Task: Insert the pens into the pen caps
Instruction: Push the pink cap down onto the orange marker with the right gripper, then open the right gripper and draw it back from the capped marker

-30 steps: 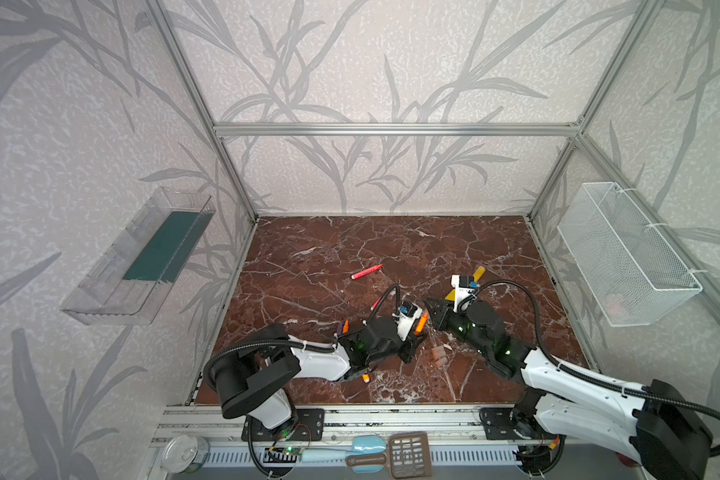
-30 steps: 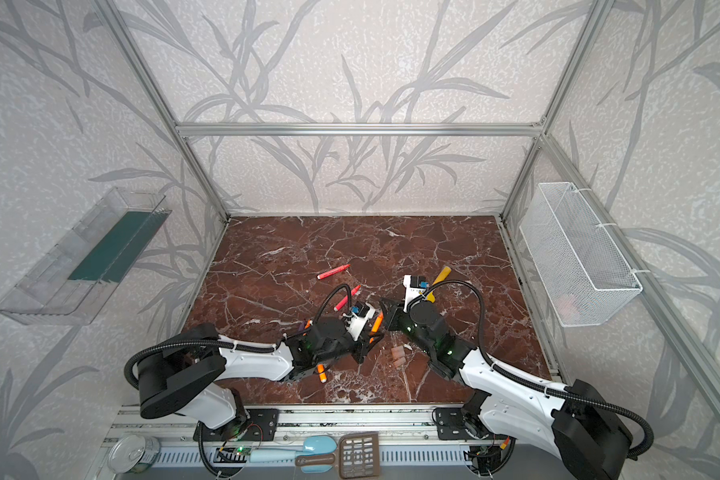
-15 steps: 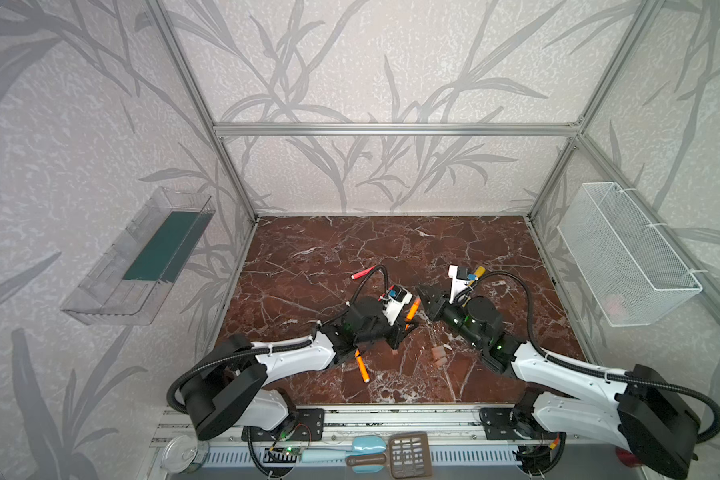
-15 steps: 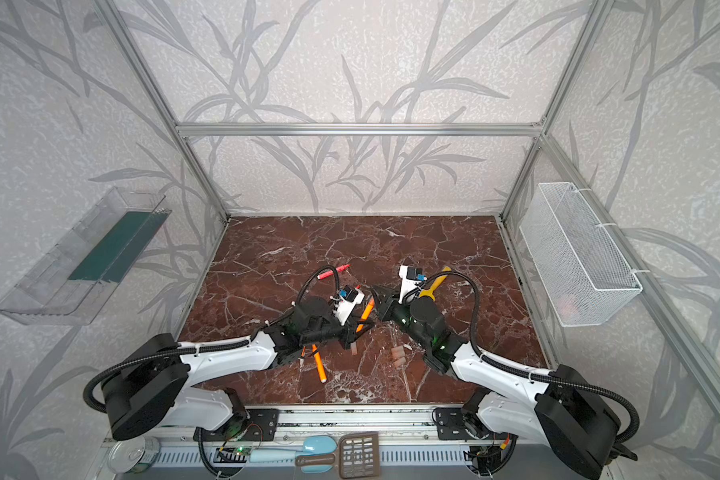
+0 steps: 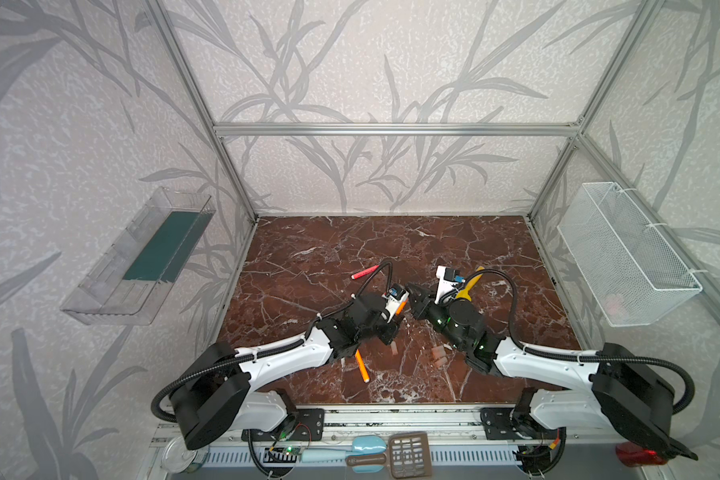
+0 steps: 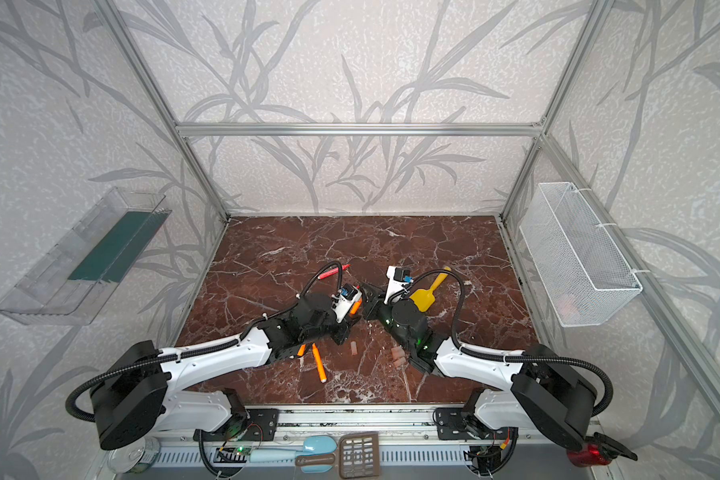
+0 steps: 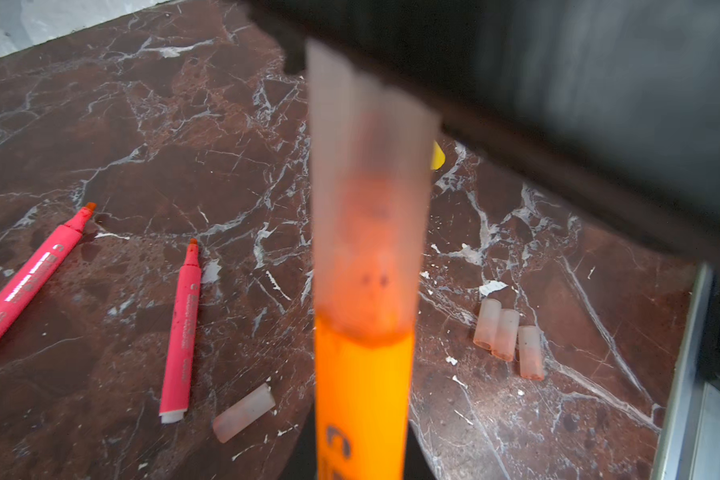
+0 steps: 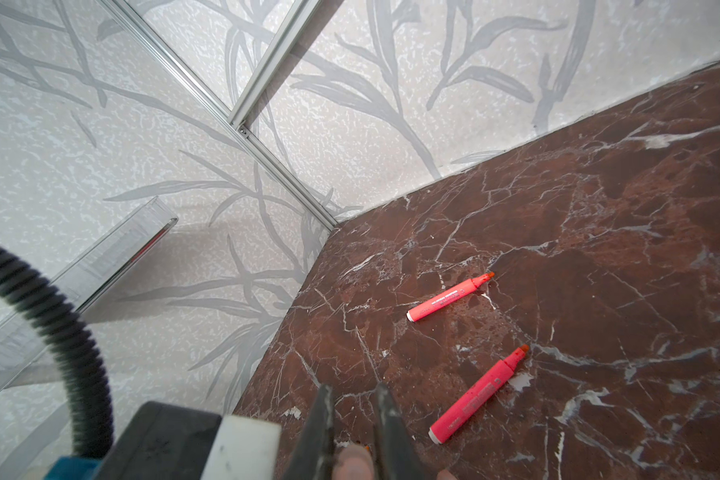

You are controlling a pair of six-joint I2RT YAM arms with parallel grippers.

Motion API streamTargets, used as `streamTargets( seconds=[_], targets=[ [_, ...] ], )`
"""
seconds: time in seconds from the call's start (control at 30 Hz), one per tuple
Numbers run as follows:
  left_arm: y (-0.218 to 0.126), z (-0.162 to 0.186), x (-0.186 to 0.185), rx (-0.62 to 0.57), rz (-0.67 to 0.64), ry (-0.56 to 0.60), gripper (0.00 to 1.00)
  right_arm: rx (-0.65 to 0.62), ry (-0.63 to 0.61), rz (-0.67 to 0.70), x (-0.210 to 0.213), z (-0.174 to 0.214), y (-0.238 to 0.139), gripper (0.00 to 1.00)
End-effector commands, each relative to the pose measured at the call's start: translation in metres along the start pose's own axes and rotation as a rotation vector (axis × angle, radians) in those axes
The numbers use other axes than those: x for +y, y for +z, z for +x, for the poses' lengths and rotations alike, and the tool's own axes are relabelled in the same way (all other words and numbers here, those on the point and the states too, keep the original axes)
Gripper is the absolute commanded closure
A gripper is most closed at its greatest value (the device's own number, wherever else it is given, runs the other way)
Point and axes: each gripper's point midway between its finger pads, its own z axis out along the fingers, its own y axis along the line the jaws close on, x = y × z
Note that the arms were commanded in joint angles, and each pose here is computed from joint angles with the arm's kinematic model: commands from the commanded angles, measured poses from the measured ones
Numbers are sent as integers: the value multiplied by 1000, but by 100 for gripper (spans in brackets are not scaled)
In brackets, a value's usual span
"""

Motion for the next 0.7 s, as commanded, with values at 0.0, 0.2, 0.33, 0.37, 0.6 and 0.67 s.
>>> streamTargets(
  seconds=[0.0,0.2,0.33,0.37,0.6,0.67],
  targets=[
    [-47,-130,61,-427,-199,-166,100,388,-25,-142,24,103,-29,100],
    [-61,-136,57,-465,-48,-219,100,366,-51,-214,38,99,-32,100],
    [-76,-136,61,-490,-16,-241,100,341,-63,-237,39,95,-37,100],
    [-78,-136,64,-494,-10,-251,100,334,-65,-241,39,94,-38,100],
    [-89,-134,79,-523,-41,-279,100,292,-80,-251,41,94,-46,100],
    [-89,-134,86,-526,-86,-271,100,304,-86,-229,42,101,-49,100]
  ],
)
